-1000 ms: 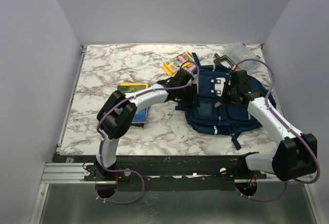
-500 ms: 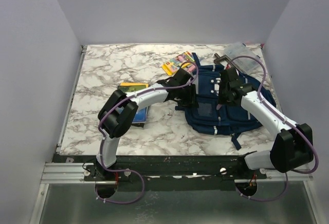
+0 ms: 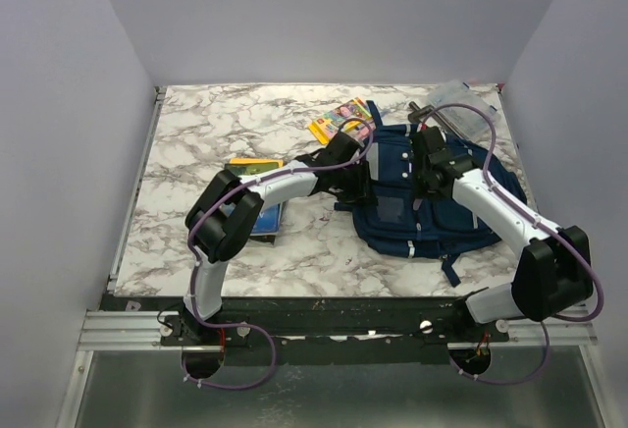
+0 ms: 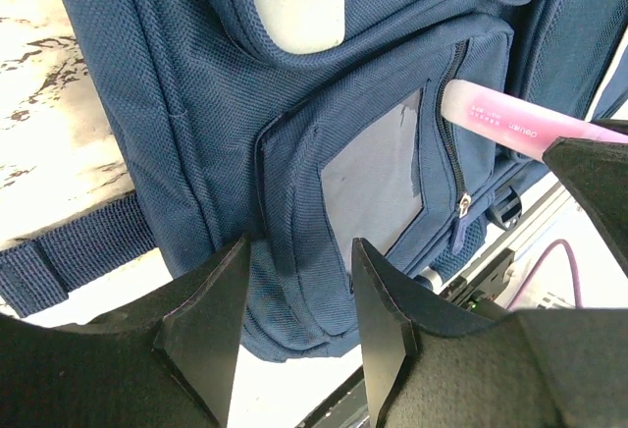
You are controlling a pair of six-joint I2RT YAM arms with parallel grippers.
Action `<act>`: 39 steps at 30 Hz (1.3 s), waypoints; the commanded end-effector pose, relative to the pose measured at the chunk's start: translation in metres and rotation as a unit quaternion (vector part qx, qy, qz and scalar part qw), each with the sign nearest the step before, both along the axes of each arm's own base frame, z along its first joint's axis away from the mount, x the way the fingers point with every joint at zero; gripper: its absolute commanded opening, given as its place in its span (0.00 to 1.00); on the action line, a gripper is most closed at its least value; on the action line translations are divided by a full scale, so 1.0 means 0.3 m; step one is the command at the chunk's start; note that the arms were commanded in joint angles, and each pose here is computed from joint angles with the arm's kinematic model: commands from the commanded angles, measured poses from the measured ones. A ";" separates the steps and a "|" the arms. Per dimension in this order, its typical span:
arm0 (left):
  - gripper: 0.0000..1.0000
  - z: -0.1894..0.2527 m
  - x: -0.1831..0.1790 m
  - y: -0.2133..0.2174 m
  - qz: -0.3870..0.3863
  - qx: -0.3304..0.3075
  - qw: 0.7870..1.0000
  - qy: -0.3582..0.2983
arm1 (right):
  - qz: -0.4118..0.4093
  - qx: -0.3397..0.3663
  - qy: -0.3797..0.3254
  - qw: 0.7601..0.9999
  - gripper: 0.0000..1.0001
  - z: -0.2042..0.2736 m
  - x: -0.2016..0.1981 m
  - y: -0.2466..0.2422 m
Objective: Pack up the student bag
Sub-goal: Place the stationery in the student bag.
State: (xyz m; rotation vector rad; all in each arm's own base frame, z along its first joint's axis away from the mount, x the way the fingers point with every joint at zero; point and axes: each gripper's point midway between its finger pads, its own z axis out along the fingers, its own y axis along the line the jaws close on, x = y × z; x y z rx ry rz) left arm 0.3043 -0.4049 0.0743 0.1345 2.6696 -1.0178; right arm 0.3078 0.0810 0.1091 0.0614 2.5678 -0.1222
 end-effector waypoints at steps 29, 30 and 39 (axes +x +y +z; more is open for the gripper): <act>0.40 -0.139 -0.115 0.206 0.043 0.005 0.997 0.060 | 0.083 0.491 0.023 0.867 0.49 -0.090 -0.116 0.232; 0.39 -0.134 -0.114 0.205 0.043 0.004 0.997 0.059 | 0.070 0.457 0.027 0.886 0.54 -0.104 -0.107 0.201; 0.39 -0.115 -0.118 0.199 0.034 -0.004 0.998 0.054 | -0.061 0.297 0.016 0.953 0.71 -0.124 -0.074 0.000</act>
